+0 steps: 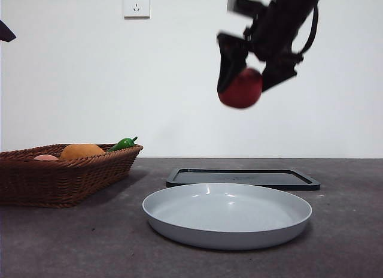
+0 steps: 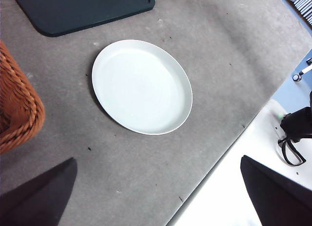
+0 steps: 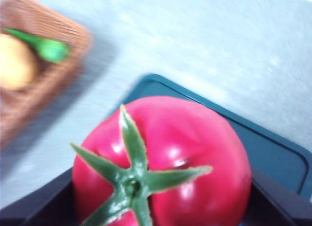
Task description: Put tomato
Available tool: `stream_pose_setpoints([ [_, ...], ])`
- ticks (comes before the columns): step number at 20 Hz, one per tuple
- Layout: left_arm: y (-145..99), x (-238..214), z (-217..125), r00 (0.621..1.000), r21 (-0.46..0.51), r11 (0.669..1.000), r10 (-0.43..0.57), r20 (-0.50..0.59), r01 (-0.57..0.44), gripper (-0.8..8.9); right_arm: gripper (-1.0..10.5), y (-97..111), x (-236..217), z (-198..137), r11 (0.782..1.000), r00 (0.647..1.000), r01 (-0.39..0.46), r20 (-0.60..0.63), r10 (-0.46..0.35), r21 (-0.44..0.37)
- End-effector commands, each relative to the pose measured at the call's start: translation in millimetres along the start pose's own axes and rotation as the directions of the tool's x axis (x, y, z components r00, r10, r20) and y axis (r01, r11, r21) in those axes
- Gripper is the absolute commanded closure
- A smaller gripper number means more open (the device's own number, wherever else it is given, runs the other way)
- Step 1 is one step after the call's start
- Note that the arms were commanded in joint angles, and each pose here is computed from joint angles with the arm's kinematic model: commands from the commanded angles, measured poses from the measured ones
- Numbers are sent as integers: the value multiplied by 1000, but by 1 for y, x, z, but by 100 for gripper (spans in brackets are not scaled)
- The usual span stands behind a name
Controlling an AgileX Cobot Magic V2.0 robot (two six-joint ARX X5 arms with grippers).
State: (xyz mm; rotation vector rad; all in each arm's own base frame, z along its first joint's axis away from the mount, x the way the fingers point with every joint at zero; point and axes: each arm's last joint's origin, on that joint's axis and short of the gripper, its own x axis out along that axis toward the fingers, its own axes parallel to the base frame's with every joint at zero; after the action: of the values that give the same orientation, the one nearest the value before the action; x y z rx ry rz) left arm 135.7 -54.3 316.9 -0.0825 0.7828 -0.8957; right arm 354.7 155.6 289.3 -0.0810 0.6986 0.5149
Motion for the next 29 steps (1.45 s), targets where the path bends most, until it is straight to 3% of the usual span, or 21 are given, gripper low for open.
stream_pose_setpoints([
  [1, -2, -2, 5, 1000, 28, 1000, -4, 17, 3, 252, 728, -13, 30, 3, 1000, 1000, -10, -29, 10, -6],
  [9, -2, -2, 5, 1000, 28, 1000, -4, 17, 3, 252, 728, -35, 105, -16, 1000, 990, 2, -142, -2, -1],
  [20, -2, -2, 5, 1000, 27, 1000, -4, 16, 4, 252, 717, -39, 132, -39, 1000, 974, 2, -227, -5, -11],
  [25, -2, -2, 5, 1000, 27, 1000, -4, 15, 4, 252, 460, -39, 131, -39, 1000, 973, 5, -232, -6, -5],
  [29, -2, -2, 5, 1000, 27, 1000, -4, 16, 4, 252, 442, -37, 117, -28, 1000, 980, 7, -198, -9, -10],
])
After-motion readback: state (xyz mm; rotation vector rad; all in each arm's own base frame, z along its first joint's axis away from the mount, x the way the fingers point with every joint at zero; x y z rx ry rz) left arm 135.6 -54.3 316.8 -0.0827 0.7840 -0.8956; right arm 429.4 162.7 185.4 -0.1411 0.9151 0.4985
